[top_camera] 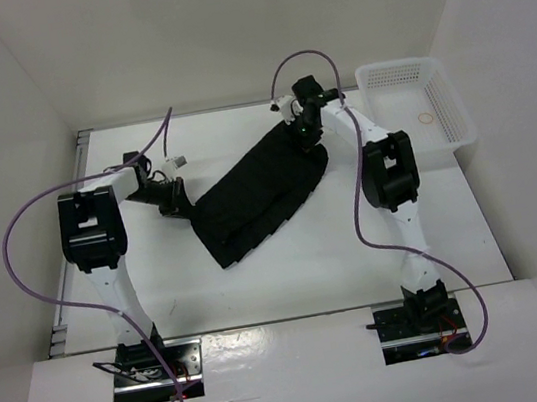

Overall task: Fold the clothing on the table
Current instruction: Fold the skirt

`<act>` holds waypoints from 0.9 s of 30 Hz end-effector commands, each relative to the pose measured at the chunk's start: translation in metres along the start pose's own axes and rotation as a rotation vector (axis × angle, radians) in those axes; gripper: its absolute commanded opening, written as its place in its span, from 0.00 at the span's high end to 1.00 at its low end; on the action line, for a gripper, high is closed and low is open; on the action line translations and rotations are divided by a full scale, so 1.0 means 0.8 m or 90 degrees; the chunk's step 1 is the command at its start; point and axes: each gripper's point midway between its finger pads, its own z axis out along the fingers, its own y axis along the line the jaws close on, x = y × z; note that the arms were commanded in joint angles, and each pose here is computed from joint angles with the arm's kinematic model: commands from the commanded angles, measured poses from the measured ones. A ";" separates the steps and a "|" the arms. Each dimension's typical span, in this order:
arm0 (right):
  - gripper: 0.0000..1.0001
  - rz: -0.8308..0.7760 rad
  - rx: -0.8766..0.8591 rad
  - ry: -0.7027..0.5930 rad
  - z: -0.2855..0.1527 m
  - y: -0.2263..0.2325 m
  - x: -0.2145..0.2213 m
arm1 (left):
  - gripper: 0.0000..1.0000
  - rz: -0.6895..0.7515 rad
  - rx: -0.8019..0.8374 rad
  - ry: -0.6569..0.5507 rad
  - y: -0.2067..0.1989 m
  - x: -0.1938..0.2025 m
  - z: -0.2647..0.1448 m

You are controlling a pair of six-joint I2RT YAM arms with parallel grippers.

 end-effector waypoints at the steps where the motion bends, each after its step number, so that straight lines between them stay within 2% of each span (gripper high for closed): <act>1: 1.00 -0.038 0.113 0.009 -0.012 0.000 -0.031 | 1.00 -0.008 0.017 -0.007 0.000 -0.009 0.005; 10: 1.00 -0.126 0.242 -0.022 -0.074 0.060 -0.094 | 1.00 -0.007 0.034 -0.004 -0.012 -0.016 0.019; 21: 1.00 -0.207 0.274 -0.104 -0.168 0.142 -0.151 | 1.00 -0.017 0.035 0.000 -0.013 -0.014 0.019; 27: 1.00 -0.253 0.233 -0.079 -0.153 0.203 -0.136 | 1.00 -0.013 0.034 -0.004 -0.015 -0.016 0.016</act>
